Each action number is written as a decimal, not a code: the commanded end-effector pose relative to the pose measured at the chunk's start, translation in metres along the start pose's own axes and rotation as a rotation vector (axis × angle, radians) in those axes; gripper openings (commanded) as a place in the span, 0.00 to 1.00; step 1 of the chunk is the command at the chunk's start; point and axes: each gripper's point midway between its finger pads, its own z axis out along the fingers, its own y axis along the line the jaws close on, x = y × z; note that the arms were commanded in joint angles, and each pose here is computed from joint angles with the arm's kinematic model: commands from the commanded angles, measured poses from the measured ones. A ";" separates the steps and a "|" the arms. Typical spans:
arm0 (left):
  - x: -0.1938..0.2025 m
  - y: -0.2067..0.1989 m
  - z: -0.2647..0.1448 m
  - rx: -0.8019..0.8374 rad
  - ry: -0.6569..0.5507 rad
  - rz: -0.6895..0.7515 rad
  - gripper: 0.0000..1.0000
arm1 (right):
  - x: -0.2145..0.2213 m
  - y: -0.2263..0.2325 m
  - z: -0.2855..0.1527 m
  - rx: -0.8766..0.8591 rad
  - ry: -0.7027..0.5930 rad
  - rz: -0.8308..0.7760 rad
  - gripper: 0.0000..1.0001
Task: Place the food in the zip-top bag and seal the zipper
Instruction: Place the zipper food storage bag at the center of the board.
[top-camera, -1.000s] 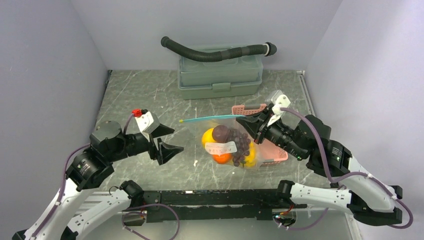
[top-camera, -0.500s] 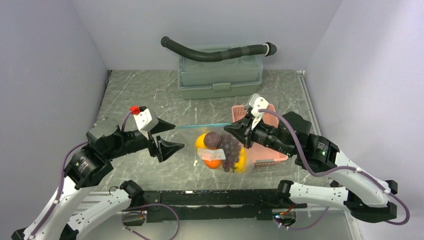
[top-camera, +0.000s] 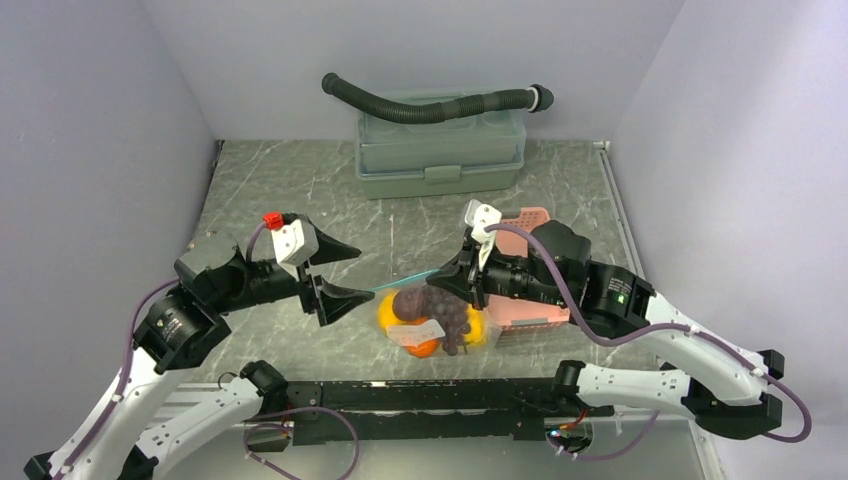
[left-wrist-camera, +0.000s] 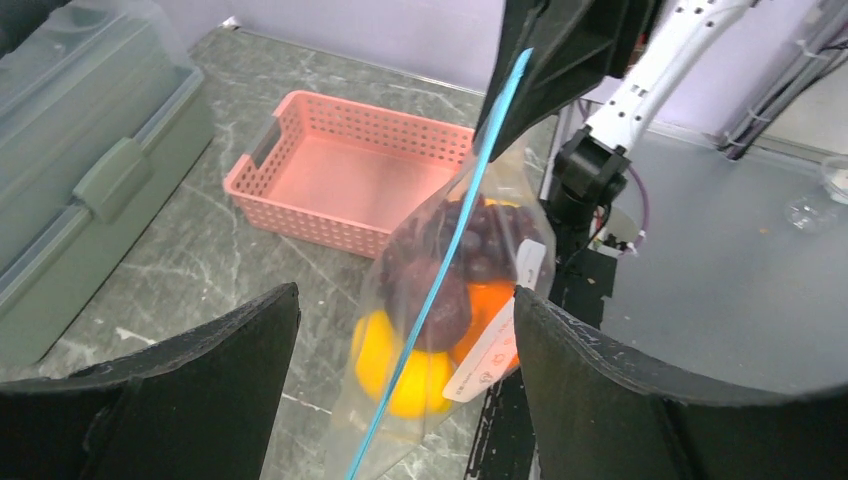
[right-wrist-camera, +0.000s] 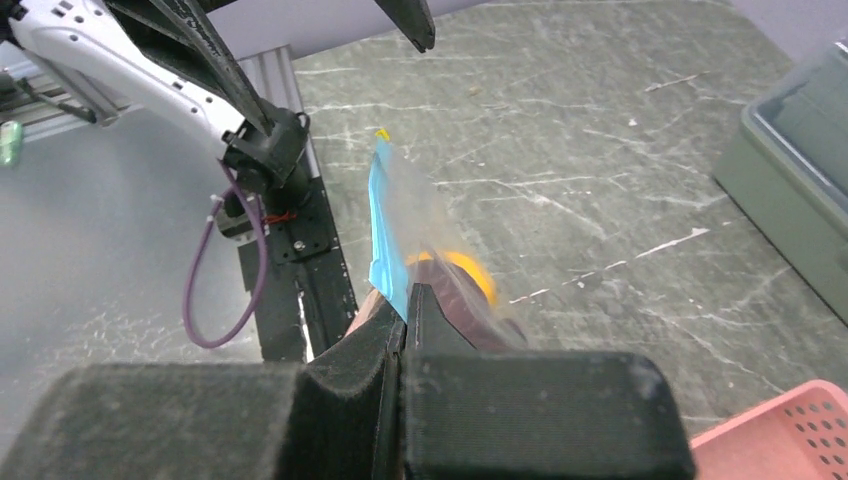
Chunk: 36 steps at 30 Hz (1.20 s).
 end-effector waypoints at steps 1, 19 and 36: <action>-0.013 -0.020 0.002 0.130 -0.045 0.054 0.83 | -0.033 0.016 0.002 -0.083 -0.123 0.002 0.00; 0.011 -0.039 0.010 0.287 0.018 0.003 0.82 | -0.054 0.037 0.010 -0.208 -0.143 0.002 0.00; 0.033 -0.040 0.011 0.299 0.060 -0.039 0.82 | -0.092 0.041 0.002 -0.217 -0.209 -0.013 0.00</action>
